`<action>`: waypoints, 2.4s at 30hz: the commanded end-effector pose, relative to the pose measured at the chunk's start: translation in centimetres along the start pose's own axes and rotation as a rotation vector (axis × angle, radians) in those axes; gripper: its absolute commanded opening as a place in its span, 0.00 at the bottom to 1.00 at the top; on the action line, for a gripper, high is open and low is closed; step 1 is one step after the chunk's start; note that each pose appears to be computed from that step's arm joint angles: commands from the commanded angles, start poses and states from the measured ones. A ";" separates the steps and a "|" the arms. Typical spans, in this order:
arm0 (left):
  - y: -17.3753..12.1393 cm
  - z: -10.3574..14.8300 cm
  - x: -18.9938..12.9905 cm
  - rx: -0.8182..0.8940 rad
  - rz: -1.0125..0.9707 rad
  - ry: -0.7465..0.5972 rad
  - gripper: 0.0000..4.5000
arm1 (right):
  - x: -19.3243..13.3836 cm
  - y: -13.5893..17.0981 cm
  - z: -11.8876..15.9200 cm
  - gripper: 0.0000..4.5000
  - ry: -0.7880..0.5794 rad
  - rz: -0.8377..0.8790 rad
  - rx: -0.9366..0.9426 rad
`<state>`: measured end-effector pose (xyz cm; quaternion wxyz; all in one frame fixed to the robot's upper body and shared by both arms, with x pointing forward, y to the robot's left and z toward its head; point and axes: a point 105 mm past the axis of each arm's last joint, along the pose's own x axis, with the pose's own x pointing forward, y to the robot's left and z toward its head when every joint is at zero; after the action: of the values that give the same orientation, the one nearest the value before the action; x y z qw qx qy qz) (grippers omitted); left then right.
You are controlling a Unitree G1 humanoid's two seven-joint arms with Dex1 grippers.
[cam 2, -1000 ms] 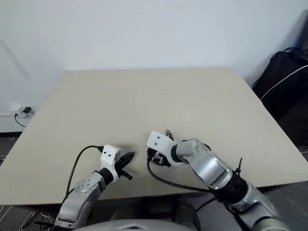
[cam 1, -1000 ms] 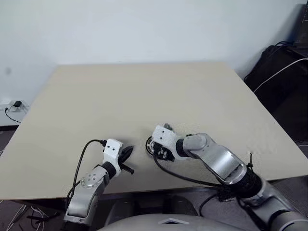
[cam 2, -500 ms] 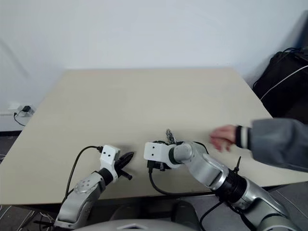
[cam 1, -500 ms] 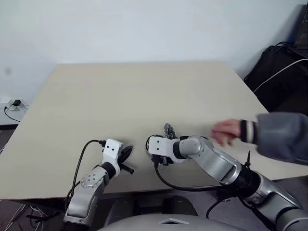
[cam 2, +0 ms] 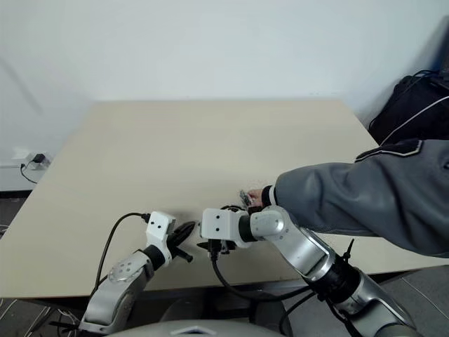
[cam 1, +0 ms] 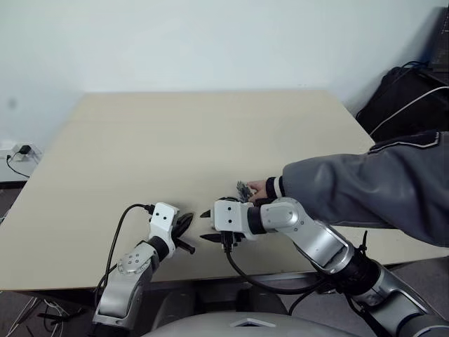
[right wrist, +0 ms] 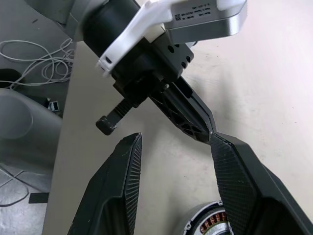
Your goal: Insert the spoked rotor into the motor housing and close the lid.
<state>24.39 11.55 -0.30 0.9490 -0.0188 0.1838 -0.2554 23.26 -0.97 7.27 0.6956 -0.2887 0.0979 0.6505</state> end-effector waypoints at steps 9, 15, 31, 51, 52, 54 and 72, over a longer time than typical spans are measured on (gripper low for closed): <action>0.0 1.1 0.2 0.010 -0.009 -0.042 0.00 | -0.5 -0.7 1.3 0.52 -0.047 -0.022 -0.034; 0.0 1.2 0.3 0.012 -0.014 -0.043 0.00 | -0.4 -0.7 1.3 0.52 -0.048 -0.020 -0.031; -0.1 1.2 0.4 0.016 -0.023 -0.041 0.00 | -1.0 -1.5 -3.4 0.52 0.160 -0.028 -0.012; 0.1 1.2 0.3 0.010 -0.002 -0.044 0.00 | -0.7 -1.7 -7.5 0.37 0.316 -0.012 0.004; 0.1 1.2 0.2 0.009 -0.002 -0.044 0.00 | -0.7 -1.7 -7.6 0.30 0.321 -0.016 0.002; 0.0 1.2 0.2 0.008 -0.002 -0.044 0.00 | -0.8 -1.8 -7.6 0.16 0.327 -0.025 -0.002; -0.3 0.9 0.3 -0.005 -0.004 -0.044 0.00 | -2.7 -1.5 -7.2 0.01 0.348 -0.243 0.388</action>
<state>24.55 11.32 -0.13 0.9498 -0.0231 0.1796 -0.2552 25.53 -6.44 2.14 0.7618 -0.2745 0.3003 0.5040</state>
